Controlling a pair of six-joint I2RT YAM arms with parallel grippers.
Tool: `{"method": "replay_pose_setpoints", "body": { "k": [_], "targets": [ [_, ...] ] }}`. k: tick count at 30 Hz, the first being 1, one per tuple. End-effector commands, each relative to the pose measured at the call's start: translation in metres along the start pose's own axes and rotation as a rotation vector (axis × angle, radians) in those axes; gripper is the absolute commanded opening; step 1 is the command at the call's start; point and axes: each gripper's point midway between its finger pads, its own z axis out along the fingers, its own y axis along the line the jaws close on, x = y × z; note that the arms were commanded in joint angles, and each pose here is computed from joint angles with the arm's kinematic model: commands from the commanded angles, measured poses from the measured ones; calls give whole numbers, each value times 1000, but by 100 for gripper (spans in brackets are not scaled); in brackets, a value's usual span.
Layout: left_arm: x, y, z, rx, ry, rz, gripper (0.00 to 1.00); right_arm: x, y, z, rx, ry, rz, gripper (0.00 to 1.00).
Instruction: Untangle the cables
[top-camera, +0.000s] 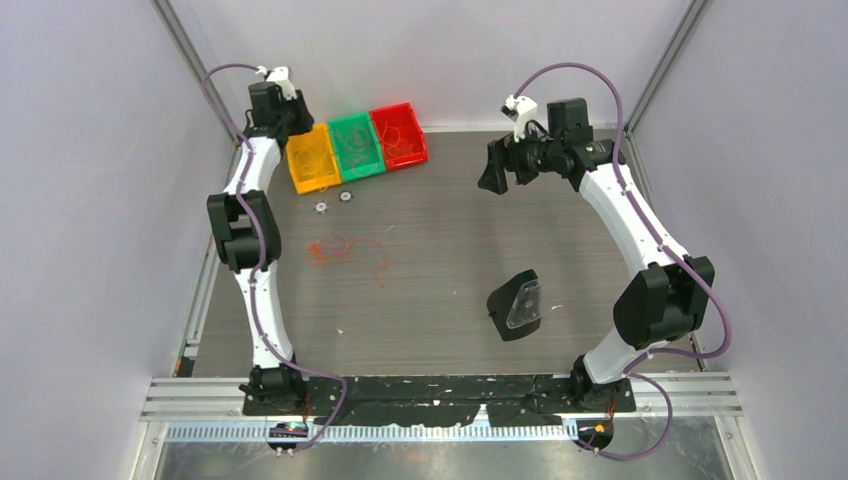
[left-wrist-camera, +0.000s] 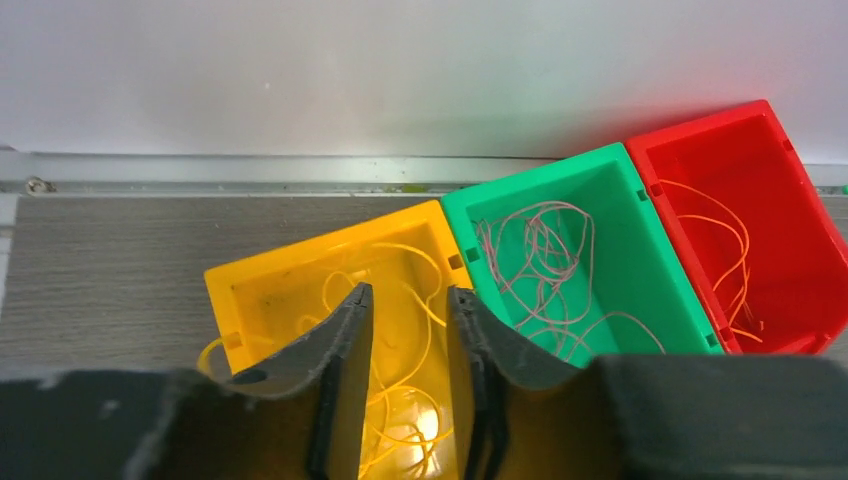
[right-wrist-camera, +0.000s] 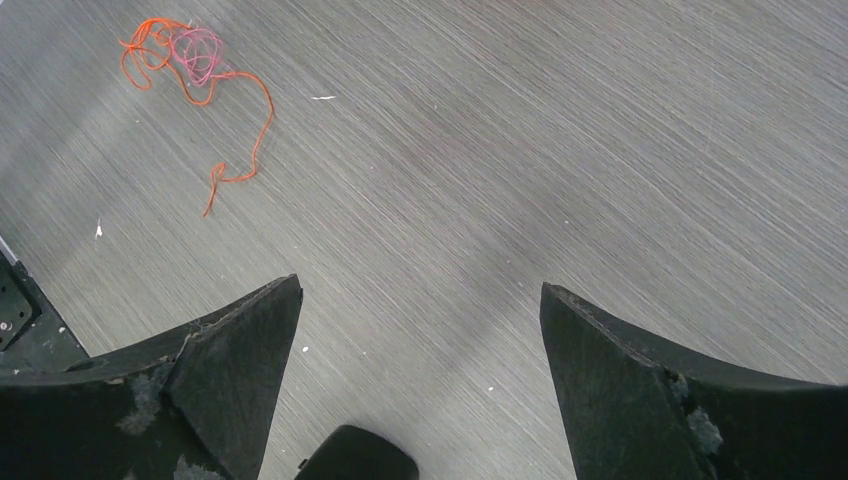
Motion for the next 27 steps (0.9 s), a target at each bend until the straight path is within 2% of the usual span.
{"method": "replay_pose_setpoints", "body": {
  "k": [1,7,10,12,14,16,19,21,23,27],
  "targets": [
    [-28,-3,-8,-9,-53,0,40,-14,-4,-12,24,-28,-31,95],
    [-64,-19,-46,49,-110,34,67,-14,-5,-12,12,-23,-30,95],
    [-86,-32,-80,101,-149,109,87,-16,-4,-12,7,-27,-32,95],
    [-89,-52,-109,206,-129,173,99,-17,-4,-13,6,-30,-37,95],
    [-74,-71,-140,332,-57,288,100,-17,-3,-15,4,-26,-46,95],
    [-37,-91,-178,500,57,401,100,-11,0,-17,-11,-6,-58,95],
    [25,-102,-232,631,226,498,100,-3,7,-20,-39,8,-85,95],
    [70,-95,-250,640,352,504,98,6,11,-20,-59,23,-90,95],
    [105,-86,-259,620,461,513,91,14,13,-17,-71,39,-89,96],
    [150,-80,-253,582,598,497,85,33,18,-4,-97,88,-86,99]
  ]
}}
